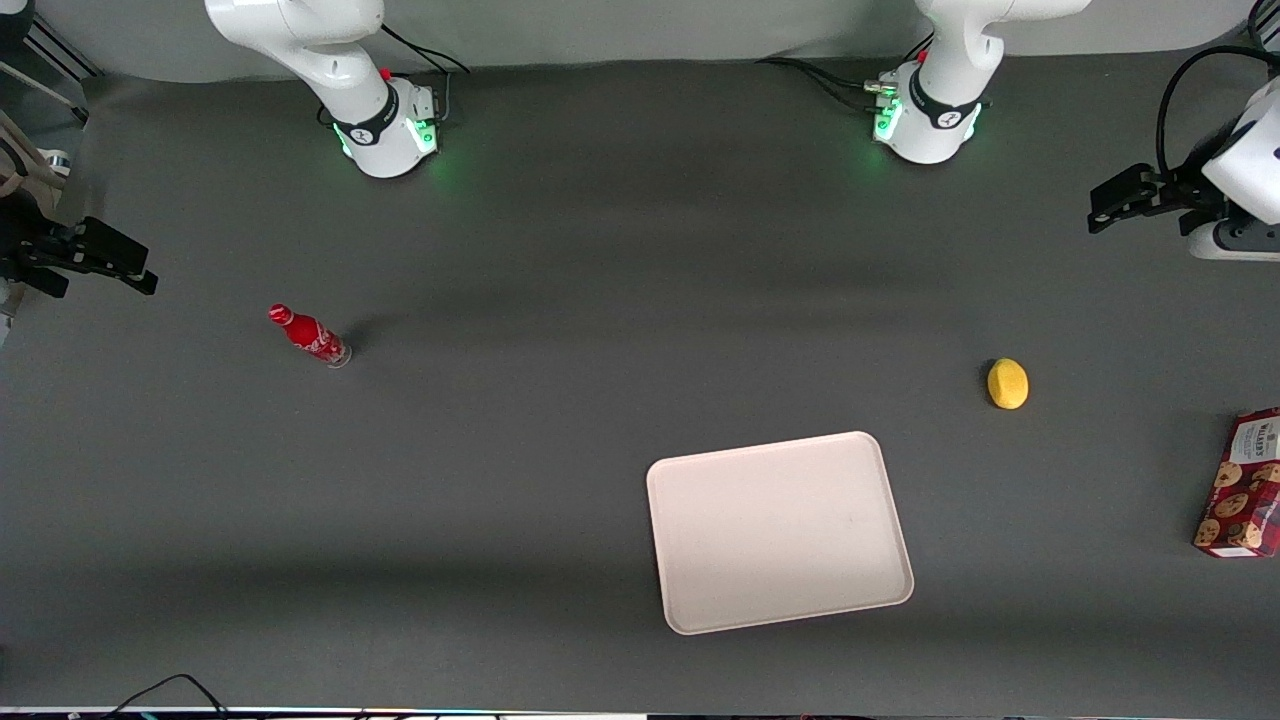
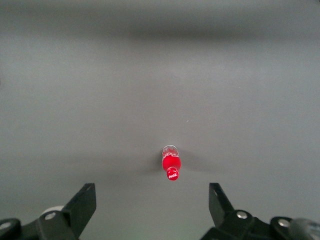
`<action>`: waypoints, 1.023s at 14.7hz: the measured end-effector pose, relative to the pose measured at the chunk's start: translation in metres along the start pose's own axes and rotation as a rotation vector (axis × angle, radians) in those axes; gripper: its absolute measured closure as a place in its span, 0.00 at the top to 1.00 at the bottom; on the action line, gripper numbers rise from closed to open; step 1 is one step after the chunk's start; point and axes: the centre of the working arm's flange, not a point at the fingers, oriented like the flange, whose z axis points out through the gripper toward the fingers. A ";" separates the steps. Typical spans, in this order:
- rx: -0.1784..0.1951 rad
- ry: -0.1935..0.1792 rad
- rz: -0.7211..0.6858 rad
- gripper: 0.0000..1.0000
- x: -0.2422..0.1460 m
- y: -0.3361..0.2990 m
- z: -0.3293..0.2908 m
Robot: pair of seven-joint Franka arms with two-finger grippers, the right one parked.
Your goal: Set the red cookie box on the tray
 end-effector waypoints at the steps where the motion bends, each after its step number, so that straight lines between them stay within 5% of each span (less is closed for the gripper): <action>1: 0.004 0.007 -0.001 1.00 0.001 -0.001 -0.001; 15: 0.007 0.016 -0.015 1.00 0.002 -0.008 -0.011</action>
